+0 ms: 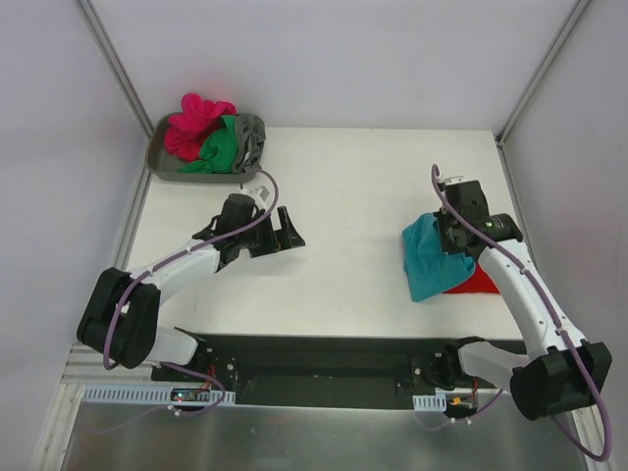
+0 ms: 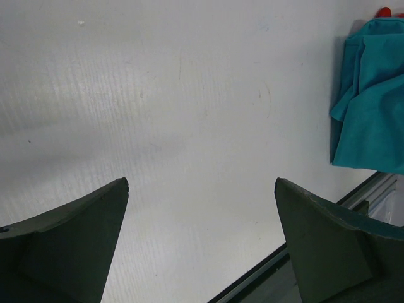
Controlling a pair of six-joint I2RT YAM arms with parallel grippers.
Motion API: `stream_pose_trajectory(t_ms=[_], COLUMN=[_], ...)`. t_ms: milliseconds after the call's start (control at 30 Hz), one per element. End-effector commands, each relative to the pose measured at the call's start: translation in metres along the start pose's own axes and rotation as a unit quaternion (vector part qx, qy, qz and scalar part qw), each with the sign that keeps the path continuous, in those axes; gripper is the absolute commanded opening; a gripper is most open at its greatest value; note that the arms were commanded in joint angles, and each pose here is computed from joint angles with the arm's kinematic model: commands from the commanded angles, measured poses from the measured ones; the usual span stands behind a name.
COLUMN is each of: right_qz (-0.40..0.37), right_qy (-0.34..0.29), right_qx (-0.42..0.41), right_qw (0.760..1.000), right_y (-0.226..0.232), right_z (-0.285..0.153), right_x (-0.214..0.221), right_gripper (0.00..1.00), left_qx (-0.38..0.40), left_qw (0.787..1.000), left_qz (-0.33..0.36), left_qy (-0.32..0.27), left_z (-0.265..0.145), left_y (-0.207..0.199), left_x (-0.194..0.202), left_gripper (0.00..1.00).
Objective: Fold and stack the t-shirts
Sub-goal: Put the neatly folded tshirt into the corner of the board with the right arm
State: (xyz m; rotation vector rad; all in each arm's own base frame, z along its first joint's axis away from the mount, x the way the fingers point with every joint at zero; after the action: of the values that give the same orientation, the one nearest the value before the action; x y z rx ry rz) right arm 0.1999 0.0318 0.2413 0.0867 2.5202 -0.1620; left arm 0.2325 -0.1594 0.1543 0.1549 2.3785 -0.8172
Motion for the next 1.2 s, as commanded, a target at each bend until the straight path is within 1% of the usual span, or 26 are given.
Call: stream_pose_trajectory(t_ms=[0, 267, 433, 567, 700, 967, 1100, 1167], right_qz=[-0.034, -0.034, -0.030, -0.027, -0.015, 0.027, 0.044, 0.067], right_qy=[0.001, 0.007, 0.016, 0.036, 0.042, 0.041, 0.026, 0.035], right_qx=[0.019, 0.050, 0.032, 0.041, 0.030, 0.066, 0.057, 0.041], right_qw=[0.999, 0.998, 0.999, 0.998, 0.999, 0.997, 0.997, 0.996], right_y=[-0.015, -0.031, -0.035, -0.043, -0.046, -0.071, -0.082, -0.089], right_z=[-0.027, -0.053, -0.057, -0.051, -0.034, 0.002, 0.029, 0.041], right_x=[-0.010, -0.029, -0.034, -0.035, -0.041, -0.058, -0.064, -0.067], right_gripper=[0.00, 0.00, 0.01, 0.00, 0.00, 0.00, 0.00, 0.01], left_qx=[-0.011, -0.015, -0.018, -0.020, -0.022, -0.031, -0.034, -0.035], left_qw=[1.000, 1.000, 1.000, 1.000, 1.000, 0.999, 0.999, 0.999], left_qz=[0.023, 0.025, 0.025, 0.022, 0.021, 0.019, 0.018, 0.018], left_qy=[-0.004, -0.002, -0.003, 0.000, 0.003, 0.004, 0.006, 0.006], left_z=[0.000, -0.001, -0.002, -0.001, 0.000, 0.001, 0.001, 0.001], left_y=[-0.002, 0.000, 0.002, 0.003, 0.005, 0.008, 0.010, 0.010], left_x=[-0.011, -0.010, -0.009, -0.008, -0.007, -0.007, -0.007, -0.006], left_gripper=[0.99, 0.99, 0.99, 0.99, 0.99, 0.99, 0.99, 0.99])
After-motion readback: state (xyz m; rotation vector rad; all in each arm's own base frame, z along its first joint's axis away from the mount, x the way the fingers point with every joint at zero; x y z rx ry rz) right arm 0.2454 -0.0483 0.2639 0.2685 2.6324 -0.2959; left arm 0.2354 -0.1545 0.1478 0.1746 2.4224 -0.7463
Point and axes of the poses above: each gripper's point midway between its finger pads, its own z axis out along the fingers, its own y axis along the line the jaws close on, x = y × z, the point moved 10 cm from there along -z, back along the fingers, and after that the axes turned 13 degrees about z, right-handed, at the moved point
